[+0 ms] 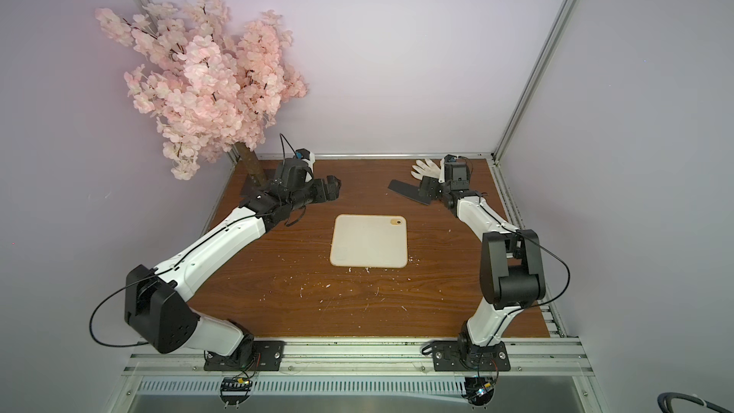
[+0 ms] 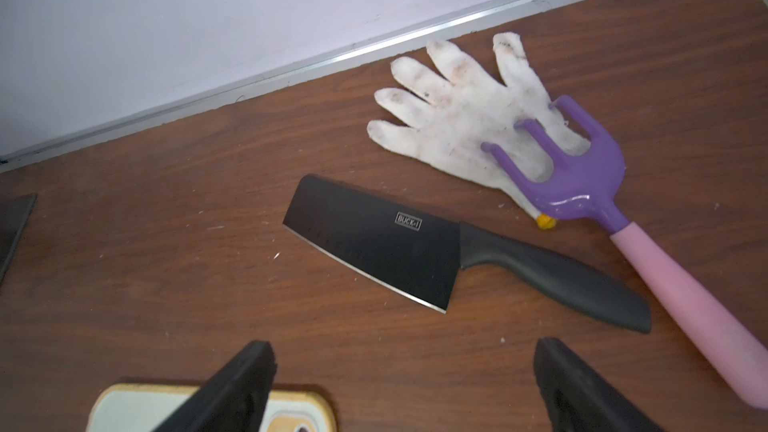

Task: Align the knife with the edge of the cutting board
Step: Pick up the knife at the center of the board.

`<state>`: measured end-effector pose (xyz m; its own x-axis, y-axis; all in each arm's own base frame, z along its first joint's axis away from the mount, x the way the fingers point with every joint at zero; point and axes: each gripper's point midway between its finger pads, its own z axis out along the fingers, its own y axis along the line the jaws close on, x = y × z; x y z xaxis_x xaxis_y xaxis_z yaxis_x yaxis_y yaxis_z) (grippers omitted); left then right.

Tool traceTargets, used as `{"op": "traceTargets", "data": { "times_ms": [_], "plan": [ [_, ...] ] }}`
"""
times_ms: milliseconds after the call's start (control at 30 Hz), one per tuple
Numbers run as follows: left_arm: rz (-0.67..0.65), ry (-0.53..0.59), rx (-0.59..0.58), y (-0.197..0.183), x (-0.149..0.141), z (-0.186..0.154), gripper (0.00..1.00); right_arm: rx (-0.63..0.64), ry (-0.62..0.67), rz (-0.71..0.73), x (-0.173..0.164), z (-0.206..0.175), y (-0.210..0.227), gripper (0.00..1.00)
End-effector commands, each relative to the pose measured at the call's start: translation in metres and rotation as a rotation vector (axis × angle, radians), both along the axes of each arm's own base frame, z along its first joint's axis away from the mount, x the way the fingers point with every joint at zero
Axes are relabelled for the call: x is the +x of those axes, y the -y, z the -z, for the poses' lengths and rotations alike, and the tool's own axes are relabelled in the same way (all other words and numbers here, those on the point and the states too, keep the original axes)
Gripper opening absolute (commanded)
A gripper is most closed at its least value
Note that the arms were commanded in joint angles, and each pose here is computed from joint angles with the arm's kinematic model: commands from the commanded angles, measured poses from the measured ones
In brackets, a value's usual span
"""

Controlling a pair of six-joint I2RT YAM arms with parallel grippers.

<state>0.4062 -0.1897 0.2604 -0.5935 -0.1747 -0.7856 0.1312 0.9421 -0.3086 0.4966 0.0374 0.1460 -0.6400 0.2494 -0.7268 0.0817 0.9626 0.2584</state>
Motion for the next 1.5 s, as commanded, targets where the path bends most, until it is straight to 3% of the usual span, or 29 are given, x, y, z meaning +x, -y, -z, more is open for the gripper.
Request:
{"op": "traceTargets", "data": {
  "times_ms": [0,200,633,1100,1467],
  "plan": [
    [-0.037,0.031,0.057,-0.028,-0.002,0.008,1.00,-0.031,-0.014,0.026,0.014,0.009,0.023,1.00],
    [-0.109,0.045,-0.042,-0.057,-0.004,0.026,1.00,0.005,-0.053,0.070,0.037,0.037,0.053,1.00],
    [-0.135,0.070,-0.060,-0.067,-0.013,0.010,1.00,-0.010,-0.076,0.075,0.063,0.059,0.069,1.00],
    [-0.158,0.069,-0.065,-0.076,-0.013,0.010,1.00,0.017,-0.115,0.056,0.054,0.091,0.060,1.00],
    [-0.180,0.070,-0.055,-0.083,-0.011,0.011,1.00,0.034,-0.100,0.041,0.029,0.087,0.040,1.00]
  ]
}}
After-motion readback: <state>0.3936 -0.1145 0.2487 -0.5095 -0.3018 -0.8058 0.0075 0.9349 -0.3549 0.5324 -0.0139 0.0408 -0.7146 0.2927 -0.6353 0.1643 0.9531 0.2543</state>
